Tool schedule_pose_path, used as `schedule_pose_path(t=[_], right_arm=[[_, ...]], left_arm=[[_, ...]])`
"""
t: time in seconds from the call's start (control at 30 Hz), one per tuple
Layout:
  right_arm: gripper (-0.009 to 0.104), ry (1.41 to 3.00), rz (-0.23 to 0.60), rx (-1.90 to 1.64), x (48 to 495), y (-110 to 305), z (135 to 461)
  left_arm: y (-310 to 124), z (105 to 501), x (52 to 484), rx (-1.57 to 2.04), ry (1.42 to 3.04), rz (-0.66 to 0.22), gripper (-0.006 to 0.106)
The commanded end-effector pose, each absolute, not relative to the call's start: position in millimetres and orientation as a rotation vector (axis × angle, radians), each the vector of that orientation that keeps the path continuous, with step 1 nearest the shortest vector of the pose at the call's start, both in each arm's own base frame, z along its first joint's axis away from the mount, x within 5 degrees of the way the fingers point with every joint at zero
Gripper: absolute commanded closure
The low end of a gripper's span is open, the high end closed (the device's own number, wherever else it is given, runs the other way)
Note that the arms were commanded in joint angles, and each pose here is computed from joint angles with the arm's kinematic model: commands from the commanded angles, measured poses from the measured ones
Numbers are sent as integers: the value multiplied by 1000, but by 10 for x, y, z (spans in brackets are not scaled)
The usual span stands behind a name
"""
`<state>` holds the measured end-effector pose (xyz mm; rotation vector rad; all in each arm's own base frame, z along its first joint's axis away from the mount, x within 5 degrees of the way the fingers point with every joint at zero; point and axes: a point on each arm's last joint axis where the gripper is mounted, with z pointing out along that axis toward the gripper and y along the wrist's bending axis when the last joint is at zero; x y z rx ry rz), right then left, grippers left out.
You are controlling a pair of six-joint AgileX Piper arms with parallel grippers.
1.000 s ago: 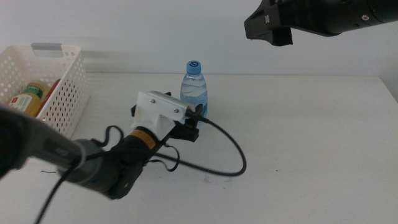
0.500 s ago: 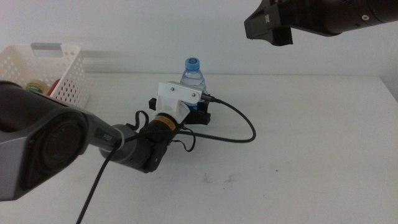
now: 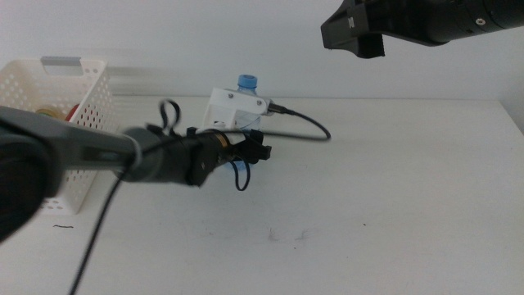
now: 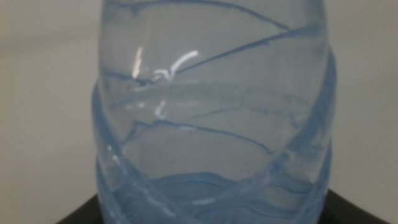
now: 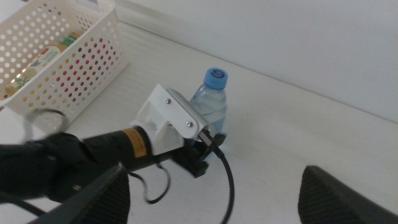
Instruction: Use arms to grab the bottles and put them into the dustbin to the left of the table.
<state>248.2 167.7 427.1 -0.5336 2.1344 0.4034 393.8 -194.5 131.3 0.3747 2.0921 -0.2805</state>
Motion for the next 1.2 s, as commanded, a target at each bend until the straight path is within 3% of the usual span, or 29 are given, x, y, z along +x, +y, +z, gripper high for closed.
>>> schedule_pose_path(t=[0.0, 0.17, 0.4, 0.6, 0.77, 1.0, 1.1, 1.17], right_arm=[[4, 2107, 408, -533, 2464, 1672, 4310], [4, 2107, 408, -533, 2464, 1672, 4310], [4, 2107, 408, -533, 2464, 1672, 4310], [4, 2107, 408, -533, 2464, 1672, 4310], [4, 2107, 408, -533, 2464, 1672, 4310], [4, 2107, 408, -533, 2464, 1672, 4310], [4, 2107, 408, -533, 2464, 1672, 4310], [4, 2107, 408, -533, 2464, 1672, 4310]], left_arm=[[-1892, 1589, 3827, 362, 2202, -306, 95], [-1722, 2182, 3497, 443, 2373, -318, 100], [-1133, 2999, 3349, 406, 2465, -202, 100], [-318, 3499, 3519, 248, 2626, -53, 100], [313, 3458, 3689, 88, 2609, 7, 100], [752, 3035, 3915, 22, 2669, 69, 99], [827, 2855, 4023, 25, 2678, 110, 92], [850, 2748, 4076, 34, 2691, 128, 81]])
